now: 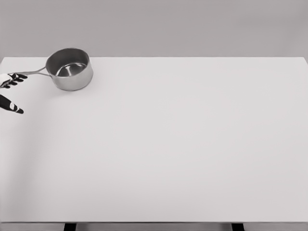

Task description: Rotate pot handle

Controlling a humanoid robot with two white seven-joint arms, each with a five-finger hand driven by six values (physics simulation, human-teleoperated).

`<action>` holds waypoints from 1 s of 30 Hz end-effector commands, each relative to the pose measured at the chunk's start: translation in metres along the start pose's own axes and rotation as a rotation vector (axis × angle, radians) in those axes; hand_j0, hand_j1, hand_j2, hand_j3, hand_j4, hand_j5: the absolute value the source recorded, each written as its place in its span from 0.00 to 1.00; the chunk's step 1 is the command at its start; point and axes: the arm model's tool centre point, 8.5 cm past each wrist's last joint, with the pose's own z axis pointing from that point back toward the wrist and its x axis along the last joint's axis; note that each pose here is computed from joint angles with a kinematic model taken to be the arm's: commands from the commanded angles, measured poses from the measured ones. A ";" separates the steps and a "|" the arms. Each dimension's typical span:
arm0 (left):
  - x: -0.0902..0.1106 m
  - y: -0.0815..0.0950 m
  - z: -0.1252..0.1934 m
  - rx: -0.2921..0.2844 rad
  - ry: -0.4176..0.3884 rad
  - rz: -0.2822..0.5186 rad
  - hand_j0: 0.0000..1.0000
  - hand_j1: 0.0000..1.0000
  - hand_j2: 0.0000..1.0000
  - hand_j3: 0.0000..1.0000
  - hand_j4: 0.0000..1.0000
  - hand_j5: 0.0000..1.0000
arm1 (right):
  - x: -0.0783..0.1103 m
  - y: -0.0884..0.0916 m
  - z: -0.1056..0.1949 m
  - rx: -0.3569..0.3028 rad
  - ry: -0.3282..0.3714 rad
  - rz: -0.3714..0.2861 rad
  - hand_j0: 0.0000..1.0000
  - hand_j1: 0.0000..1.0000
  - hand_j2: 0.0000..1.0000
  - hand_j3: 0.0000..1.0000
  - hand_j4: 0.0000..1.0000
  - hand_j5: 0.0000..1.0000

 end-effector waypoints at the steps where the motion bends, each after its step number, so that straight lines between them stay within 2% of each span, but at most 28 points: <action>1: -0.003 -0.002 -0.002 -0.005 0.008 0.005 1.00 1.00 1.00 1.00 1.00 1.00 | 0.000 0.000 0.000 0.001 0.001 0.000 1.00 1.00 1.00 1.00 1.00 1.00; 8: 0.001 0.002 -0.015 0.013 0.021 0.011 1.00 1.00 1.00 1.00 1.00 1.00 | 0.000 0.000 0.000 0.000 0.000 0.000 1.00 1.00 1.00 1.00 1.00 1.00; 18: 0.002 0.005 -0.013 0.022 0.016 0.019 1.00 1.00 1.00 1.00 1.00 1.00 | 0.000 0.000 0.000 0.001 0.001 0.000 1.00 1.00 1.00 1.00 1.00 1.00; 22: 0.014 0.010 -0.009 0.034 -0.038 0.003 1.00 1.00 1.00 1.00 1.00 1.00 | 0.000 0.000 0.000 0.000 0.000 0.000 1.00 1.00 1.00 1.00 1.00 1.00; 24: 0.027 0.018 0.001 0.068 -0.089 -0.001 1.00 1.00 1.00 1.00 1.00 1.00 | 0.000 0.000 0.000 0.000 0.000 0.000 1.00 1.00 1.00 1.00 1.00 1.00; 30: 0.016 0.020 0.023 0.117 -0.117 0.028 1.00 1.00 1.00 1.00 1.00 1.00 | 0.000 0.000 0.000 0.001 0.001 0.000 1.00 1.00 1.00 1.00 1.00 1.00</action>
